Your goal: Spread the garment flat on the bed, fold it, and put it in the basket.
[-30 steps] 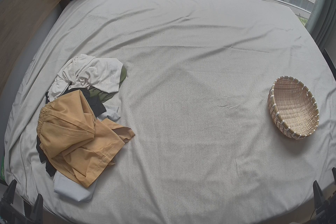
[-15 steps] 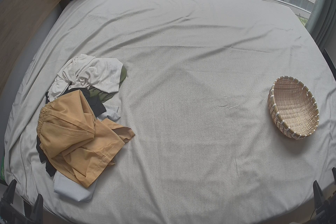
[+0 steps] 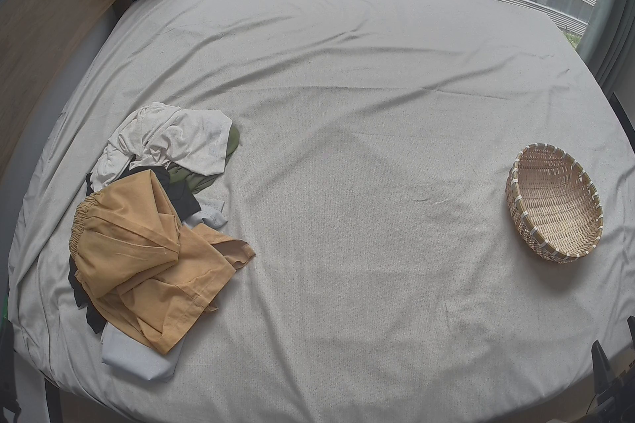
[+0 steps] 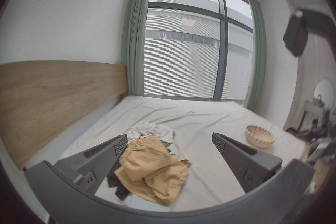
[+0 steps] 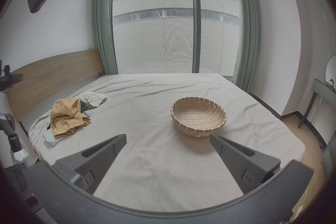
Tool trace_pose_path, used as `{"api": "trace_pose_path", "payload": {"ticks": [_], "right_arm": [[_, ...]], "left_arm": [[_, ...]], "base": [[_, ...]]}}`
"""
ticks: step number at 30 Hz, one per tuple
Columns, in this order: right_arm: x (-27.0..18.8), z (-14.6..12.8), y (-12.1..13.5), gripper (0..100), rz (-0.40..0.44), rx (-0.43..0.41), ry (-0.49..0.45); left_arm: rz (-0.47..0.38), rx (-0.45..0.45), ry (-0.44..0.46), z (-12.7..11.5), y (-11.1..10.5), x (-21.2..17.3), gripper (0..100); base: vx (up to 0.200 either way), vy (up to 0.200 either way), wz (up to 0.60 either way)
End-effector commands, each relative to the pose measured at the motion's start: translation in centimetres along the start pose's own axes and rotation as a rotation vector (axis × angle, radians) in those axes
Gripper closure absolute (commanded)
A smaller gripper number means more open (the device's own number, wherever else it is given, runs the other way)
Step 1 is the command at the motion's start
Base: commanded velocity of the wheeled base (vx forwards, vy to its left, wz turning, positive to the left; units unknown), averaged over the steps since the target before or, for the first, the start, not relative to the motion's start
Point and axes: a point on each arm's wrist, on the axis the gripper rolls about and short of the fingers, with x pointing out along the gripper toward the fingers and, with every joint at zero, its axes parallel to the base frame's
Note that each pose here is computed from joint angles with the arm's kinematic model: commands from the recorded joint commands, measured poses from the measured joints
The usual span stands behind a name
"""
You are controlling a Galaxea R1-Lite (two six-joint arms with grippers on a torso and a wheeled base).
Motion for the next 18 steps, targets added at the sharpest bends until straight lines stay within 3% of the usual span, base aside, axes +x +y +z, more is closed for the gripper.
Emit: {"api": "trace_pose_path", "payload": {"ticks": [1, 7, 18], "right_arm": [[0.1, -0.5, 0.0, 0, 0.000, 0.000, 0.011], [0.1, -0.5, 0.0, 0, 0.000, 0.000, 0.011], [0.1, -0.5, 0.0, 0, 0.002, 0.000, 0.011]], "left_arm": [[-0.103, -0.214, 0.241, 0.2, 0.0, 4.2, 0], [-0.124, -0.304, 0.367, 0.1, -0.4, 6.6, 0], [-0.079, -0.364, 0.483, -0.9, -0.5, 9.1, 0]], "base": [[0.000, 0.000, 0.00], [0.000, 0.000, 0.00], [0.000, 0.000, 0.00]]}}
